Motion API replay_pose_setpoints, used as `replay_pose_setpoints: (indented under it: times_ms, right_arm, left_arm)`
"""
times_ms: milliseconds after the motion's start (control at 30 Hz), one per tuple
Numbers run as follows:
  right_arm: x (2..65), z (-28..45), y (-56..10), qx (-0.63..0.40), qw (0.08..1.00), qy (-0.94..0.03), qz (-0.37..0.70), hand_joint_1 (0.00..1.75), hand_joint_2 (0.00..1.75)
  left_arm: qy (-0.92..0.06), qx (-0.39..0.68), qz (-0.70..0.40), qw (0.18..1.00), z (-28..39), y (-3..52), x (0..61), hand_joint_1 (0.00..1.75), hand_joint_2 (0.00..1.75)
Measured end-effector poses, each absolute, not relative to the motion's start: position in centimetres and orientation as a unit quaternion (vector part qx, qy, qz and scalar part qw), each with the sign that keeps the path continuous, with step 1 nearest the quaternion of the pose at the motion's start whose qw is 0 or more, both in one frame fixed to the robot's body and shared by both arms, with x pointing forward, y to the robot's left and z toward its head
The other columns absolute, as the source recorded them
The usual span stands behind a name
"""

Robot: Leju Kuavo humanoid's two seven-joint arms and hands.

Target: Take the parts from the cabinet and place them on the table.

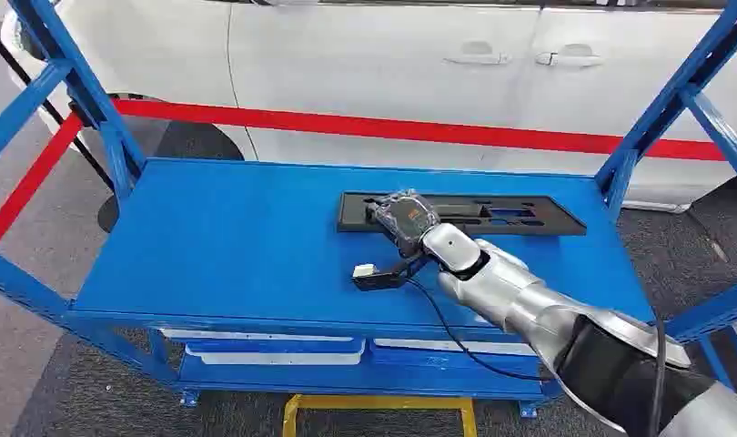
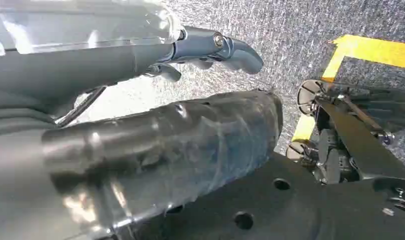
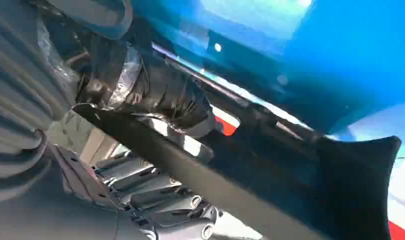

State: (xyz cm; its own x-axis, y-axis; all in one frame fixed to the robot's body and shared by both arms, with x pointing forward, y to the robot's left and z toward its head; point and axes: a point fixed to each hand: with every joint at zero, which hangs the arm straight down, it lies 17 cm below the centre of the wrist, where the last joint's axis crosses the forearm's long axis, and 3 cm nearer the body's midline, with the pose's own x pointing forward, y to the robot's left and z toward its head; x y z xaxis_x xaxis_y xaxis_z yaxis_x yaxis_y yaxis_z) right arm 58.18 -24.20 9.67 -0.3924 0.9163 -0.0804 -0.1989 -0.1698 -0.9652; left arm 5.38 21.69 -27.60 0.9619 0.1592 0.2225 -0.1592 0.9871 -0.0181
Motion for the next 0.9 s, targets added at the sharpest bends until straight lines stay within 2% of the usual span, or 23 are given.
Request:
replay_pose_setpoints:
  times_ms: [300, 333, 733, 900]
  right_arm:
    - [58.0, 9.8, -23.7, -0.367, 0.414, -0.502, 0.665, 1.75, 1.75]
    - [58.0, 9.8, -23.6, -0.366, 0.414, -0.503, 0.664, 1.75, 1.75]
    - [57.1, 10.4, -22.2, -0.342, 0.405, -0.541, 0.653, 1.75, 1.75]
    - [55.4, 14.4, -19.9, -0.318, 0.351, -0.635, 0.610, 1.75, 1.75]
  left_arm:
    - [-0.111, 0.000, 0.092, 0.990, -27.6, 21.6, 5.4, 0.00, 0.00]
    - [-0.112, -0.003, 0.093, 0.989, -27.6, 21.5, 5.5, 0.00, 1.75]
    - [-0.120, -0.006, 0.101, 0.988, -27.5, 21.5, 5.7, 0.00, 1.75]
    - [-0.108, 0.003, 0.103, 0.989, -27.7, 21.8, 4.6, 0.00, 1.75]
